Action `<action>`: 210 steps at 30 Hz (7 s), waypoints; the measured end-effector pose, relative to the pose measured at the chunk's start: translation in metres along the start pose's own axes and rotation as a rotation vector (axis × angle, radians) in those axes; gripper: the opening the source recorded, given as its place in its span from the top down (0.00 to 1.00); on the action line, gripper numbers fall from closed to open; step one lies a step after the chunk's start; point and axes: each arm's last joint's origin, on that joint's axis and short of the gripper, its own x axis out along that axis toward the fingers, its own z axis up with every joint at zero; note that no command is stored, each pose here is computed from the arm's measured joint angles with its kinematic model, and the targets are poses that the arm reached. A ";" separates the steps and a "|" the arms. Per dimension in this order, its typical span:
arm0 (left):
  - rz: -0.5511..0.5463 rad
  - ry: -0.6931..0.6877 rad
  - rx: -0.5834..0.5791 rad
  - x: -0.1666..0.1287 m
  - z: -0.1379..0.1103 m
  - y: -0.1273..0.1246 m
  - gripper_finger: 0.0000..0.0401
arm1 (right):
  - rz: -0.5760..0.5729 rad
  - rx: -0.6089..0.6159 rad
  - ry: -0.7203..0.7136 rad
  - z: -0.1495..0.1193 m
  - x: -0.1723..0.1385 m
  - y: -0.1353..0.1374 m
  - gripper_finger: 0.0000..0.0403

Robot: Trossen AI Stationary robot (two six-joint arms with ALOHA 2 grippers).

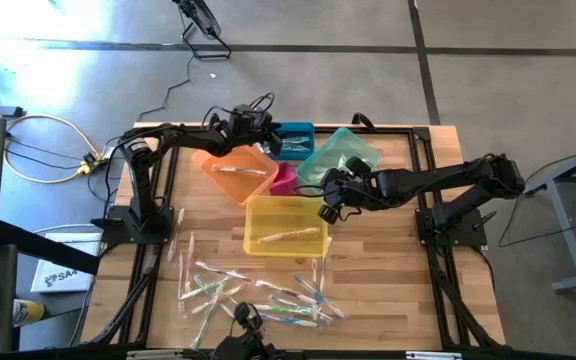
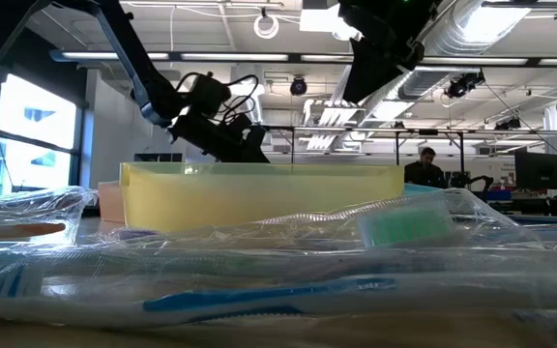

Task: Pick & Place Toothbrushes
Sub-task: Put the purple toothbrush into the orange bin

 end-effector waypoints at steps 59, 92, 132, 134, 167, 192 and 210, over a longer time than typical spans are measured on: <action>-0.119 -0.048 0.126 -0.040 0.016 -0.027 1.00 | -0.093 -0.147 -0.104 0.010 -0.010 -0.012 0.99; -0.297 -0.239 0.240 -0.276 -0.016 -0.072 1.00 | 0.320 -0.027 -0.707 -0.084 -0.044 -0.072 0.99; -0.448 0.127 0.392 -0.295 -0.027 -0.176 1.00 | 0.494 0.041 -0.702 -0.133 -0.013 -0.069 0.99; -0.419 0.208 0.435 -0.293 -0.027 -0.182 1.00 | 0.493 0.040 -0.702 -0.133 -0.013 -0.069 0.99; -0.478 0.915 0.484 -0.257 -0.082 -0.219 0.73 | 0.490 0.033 -0.687 -0.134 -0.012 -0.069 0.99; -0.610 0.948 0.426 -0.258 -0.082 -0.227 0.64 | 0.482 0.023 -0.668 -0.135 -0.011 -0.069 0.99; -0.594 0.893 0.434 -0.260 -0.117 -0.222 0.64 | 0.484 0.028 -0.668 -0.135 -0.011 -0.069 0.99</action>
